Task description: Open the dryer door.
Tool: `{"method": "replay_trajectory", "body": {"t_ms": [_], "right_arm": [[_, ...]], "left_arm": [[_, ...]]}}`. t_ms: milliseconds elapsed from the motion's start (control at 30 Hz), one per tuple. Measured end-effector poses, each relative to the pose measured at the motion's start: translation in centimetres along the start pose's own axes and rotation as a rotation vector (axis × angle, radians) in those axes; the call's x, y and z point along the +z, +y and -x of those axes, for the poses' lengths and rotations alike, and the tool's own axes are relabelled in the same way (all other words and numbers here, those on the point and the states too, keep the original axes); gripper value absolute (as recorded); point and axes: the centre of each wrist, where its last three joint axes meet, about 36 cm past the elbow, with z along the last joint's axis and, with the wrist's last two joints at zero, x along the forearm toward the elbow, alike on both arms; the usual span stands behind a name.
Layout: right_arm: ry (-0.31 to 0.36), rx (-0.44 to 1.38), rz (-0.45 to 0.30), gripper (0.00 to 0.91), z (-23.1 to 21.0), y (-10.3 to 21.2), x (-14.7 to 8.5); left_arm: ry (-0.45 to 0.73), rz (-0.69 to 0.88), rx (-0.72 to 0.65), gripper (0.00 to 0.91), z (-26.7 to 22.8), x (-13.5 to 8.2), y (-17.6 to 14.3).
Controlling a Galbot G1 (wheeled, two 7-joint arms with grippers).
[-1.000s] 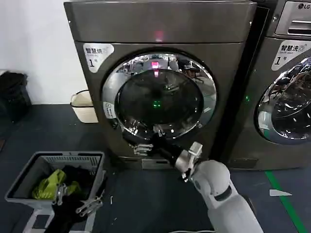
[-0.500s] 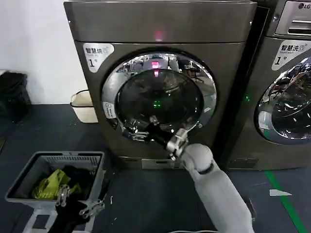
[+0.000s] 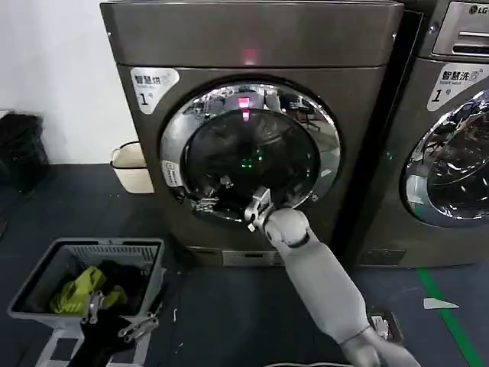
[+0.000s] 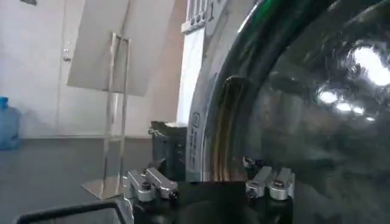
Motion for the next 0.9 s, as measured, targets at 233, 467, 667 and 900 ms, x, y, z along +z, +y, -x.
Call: {"method": "replay_trajectory", "body": {"t_ms": [233,467,667,900], "right_arm": [[0.007,-0.002,-0.007,0.907,1.3,-0.3,0.3],[0.005,0.0,-0.004,0.907,2.2,-1.4,-0.3],[0.011,-0.017,0.002,0.907,3.6,-1.1,-0.1],[0.003,-0.048,0.019,0.907,4.6,-1.6,-0.7]], "left_arm": [[0.008,0.004,-0.002,0.907,0.0,0.7,0.2],[0.003,0.017,-0.01,0.907,-0.3,0.3,0.3],[0.007,0.012,0.004,0.907,-0.3,0.6,0.4],[0.014,0.023,0.006,0.907,-0.2,0.5,0.4]]}}
